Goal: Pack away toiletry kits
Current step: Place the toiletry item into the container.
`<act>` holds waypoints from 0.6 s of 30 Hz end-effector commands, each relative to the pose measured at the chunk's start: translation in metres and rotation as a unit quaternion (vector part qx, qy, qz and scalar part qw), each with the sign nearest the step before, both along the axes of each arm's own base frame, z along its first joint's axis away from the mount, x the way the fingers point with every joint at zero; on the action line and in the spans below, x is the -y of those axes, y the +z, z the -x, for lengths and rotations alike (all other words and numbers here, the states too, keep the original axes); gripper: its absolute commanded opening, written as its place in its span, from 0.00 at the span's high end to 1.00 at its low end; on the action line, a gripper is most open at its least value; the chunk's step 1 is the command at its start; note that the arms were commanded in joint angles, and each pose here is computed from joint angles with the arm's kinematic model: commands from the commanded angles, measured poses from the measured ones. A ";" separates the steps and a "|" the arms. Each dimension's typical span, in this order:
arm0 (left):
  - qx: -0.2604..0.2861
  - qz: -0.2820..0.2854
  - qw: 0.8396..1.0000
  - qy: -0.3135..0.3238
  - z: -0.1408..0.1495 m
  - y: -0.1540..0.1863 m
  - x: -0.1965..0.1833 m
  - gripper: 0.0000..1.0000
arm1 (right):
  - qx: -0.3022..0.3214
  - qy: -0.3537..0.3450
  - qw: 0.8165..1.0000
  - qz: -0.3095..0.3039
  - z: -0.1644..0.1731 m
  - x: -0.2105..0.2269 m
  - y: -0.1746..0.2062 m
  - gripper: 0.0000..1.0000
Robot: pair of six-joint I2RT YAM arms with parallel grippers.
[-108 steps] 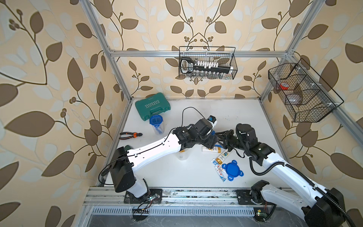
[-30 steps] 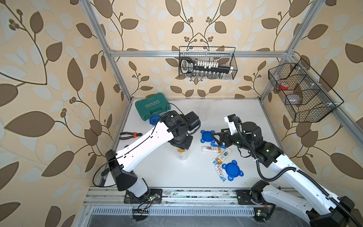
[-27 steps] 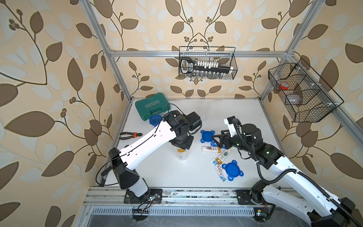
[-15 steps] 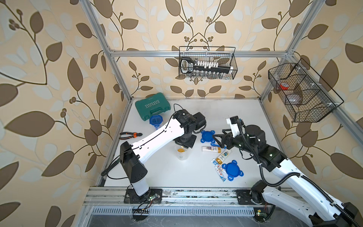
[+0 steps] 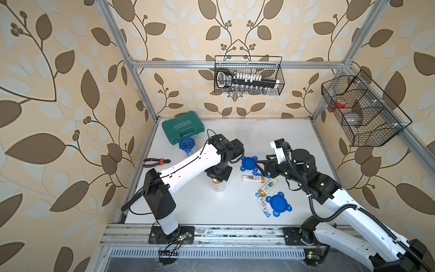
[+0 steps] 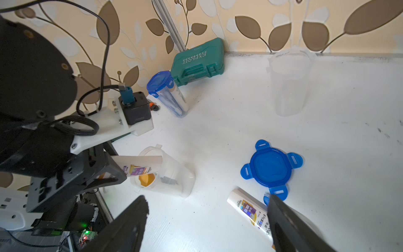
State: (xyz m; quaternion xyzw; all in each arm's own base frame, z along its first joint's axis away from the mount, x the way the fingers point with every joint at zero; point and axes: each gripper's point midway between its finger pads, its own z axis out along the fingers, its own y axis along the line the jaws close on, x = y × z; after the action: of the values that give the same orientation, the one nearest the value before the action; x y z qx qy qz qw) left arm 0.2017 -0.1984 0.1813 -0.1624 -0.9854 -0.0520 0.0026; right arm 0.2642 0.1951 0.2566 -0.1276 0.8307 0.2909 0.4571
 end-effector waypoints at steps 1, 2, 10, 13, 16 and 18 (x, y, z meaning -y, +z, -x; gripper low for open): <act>-0.053 -0.017 0.998 -0.006 0.021 0.005 -0.023 1.00 | -0.013 -0.026 1.000 0.008 -0.003 0.006 -0.012 0.14; -0.058 -0.014 0.998 -0.004 0.019 0.002 -0.021 1.00 | -0.015 -0.031 0.999 0.010 -0.004 0.008 -0.013 0.14; -0.067 0.001 0.998 -0.005 -0.008 -0.021 -0.003 1.00 | -0.054 -0.089 0.994 0.036 -0.007 0.028 -0.033 0.14; -0.073 0.003 0.997 0.003 -0.014 -0.030 -0.001 1.00 | -0.061 -0.091 0.993 0.033 -0.007 0.028 -0.034 0.14; -0.077 0.001 0.997 0.010 -0.016 -0.037 -0.004 0.98 | -0.071 -0.108 0.991 0.045 -0.007 0.035 -0.038 0.15; -0.076 0.007 0.997 0.013 -0.018 -0.039 -0.004 0.95 | -0.084 -0.145 0.983 0.068 -0.008 0.049 -0.044 0.15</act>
State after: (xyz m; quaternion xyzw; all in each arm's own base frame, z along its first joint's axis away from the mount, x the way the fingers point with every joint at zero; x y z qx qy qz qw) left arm 0.2186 -0.1955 0.1386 -0.1522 -0.9839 -0.0477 0.0807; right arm 0.2718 0.1655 0.2255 -0.0470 0.8743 0.2217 0.4292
